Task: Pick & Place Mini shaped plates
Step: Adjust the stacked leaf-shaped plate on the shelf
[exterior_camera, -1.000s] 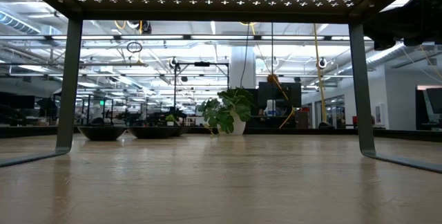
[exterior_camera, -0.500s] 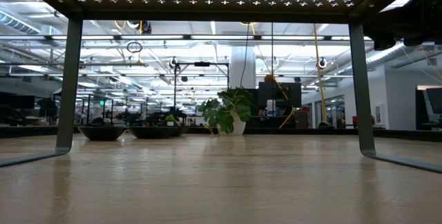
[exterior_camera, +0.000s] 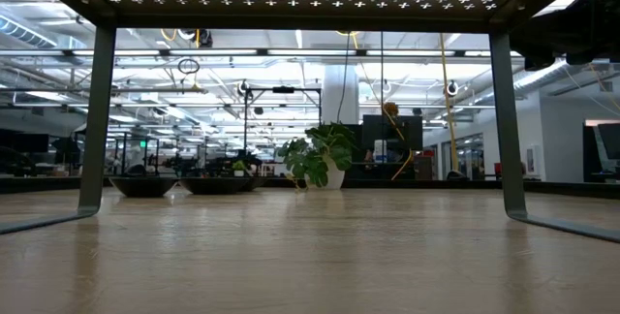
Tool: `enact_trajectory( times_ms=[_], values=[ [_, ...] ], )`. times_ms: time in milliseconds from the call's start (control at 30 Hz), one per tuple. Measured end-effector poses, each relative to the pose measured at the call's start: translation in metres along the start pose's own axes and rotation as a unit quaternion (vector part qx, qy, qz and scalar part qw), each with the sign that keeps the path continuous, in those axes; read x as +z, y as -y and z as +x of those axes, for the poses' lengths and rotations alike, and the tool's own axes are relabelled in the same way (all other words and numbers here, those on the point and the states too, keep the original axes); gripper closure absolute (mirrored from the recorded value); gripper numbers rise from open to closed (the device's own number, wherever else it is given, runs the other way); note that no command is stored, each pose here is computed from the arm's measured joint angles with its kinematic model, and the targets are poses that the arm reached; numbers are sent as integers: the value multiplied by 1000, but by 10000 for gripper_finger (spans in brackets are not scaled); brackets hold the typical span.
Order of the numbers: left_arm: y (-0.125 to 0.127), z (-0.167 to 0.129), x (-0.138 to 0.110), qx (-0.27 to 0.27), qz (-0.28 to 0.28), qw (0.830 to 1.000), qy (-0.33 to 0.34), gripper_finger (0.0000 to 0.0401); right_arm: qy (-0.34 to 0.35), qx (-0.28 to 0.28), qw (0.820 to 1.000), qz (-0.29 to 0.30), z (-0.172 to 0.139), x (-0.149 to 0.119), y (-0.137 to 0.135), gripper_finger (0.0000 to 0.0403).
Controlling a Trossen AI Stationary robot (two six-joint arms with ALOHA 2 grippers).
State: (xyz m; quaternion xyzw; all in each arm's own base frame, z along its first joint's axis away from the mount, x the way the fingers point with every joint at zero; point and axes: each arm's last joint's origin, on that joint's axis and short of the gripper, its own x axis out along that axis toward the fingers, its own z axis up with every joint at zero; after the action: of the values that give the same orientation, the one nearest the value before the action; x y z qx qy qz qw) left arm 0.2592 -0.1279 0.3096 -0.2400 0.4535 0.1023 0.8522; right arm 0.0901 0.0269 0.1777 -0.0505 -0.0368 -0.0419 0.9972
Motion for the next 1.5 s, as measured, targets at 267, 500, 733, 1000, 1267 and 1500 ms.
enact_trajectory(
  times_ms=[267, 500, 733, 1000, 1267, 1500],
  values=[
    [3, -15, -7, -28, -5, 1000, -1, 366, 0, 0, 1000, 0, 0, 0, 0, 284],
    [15, -19, -24, -51, 3, 998, -29, 366, 0, 0, 1000, 0, 0, 0, 0, 284],
    [25, -23, -40, -57, -10, 998, -27, 366, 0, 0, 1000, 0, 0, 0, 0, 284],
    [39, -17, -44, -73, 3, 997, 13, 366, 0, 0, 1000, 0, 0, 0, 0, 284],
    [48, -6, -62, -54, 29, 998, -3, 366, 0, 0, 1000, 0, 0, 0, 0, 284],
    [66, 0, -63, -92, 69, 992, 55, 366, 0, 0, 1000, 0, 0, 0, 0, 284]
  ],
)
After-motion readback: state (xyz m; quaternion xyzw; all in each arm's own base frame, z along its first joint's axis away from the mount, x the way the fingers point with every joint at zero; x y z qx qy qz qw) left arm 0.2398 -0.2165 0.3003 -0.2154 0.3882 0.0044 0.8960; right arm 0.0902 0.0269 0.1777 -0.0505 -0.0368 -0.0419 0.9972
